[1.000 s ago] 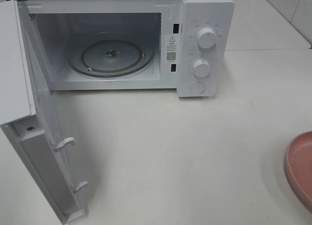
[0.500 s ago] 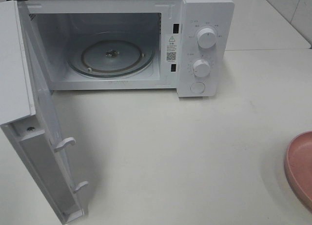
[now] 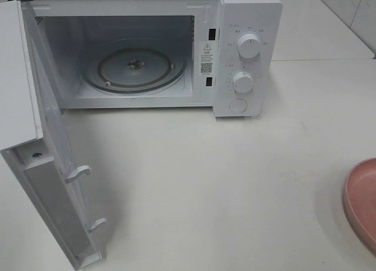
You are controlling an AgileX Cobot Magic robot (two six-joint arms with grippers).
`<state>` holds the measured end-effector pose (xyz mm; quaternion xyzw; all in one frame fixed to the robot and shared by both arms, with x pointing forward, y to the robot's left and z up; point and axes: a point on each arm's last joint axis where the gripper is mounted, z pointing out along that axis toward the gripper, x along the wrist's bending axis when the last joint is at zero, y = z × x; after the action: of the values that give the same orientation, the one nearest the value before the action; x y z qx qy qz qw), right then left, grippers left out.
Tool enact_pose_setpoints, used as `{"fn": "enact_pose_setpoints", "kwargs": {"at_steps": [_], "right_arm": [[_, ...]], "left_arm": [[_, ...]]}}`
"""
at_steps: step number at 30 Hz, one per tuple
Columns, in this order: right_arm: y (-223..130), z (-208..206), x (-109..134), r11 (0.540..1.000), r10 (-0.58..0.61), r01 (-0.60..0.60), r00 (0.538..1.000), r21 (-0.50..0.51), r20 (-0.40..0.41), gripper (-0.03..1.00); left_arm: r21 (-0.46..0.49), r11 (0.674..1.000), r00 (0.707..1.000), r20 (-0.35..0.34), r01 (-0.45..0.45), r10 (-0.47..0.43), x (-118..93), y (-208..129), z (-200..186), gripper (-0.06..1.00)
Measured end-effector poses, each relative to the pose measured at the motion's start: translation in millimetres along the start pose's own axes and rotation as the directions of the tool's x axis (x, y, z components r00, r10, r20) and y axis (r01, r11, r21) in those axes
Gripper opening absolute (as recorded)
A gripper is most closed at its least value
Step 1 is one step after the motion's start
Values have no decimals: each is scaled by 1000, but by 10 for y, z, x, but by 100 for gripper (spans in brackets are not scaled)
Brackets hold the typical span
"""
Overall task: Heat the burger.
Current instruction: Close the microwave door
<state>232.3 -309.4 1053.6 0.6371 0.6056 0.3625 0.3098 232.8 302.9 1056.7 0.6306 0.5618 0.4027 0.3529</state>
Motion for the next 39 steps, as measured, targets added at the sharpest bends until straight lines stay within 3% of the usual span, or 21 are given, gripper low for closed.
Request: {"fn": "enact_pose_setpoints", "kwargs": {"at_steps": [6, 39], "right_arm": [[-45, -6, 29, 998, 27, -25, 999, -60, 25, 76], [-43, 1, 31, 998, 24, -22, 999, -65, 23, 75]], "left_arm": [[0, 1000, 1000, 0, 0, 0, 0, 0, 0, 99], [0, 1000, 1000, 0, 0, 0, 0, 0, 0, 99]]}}
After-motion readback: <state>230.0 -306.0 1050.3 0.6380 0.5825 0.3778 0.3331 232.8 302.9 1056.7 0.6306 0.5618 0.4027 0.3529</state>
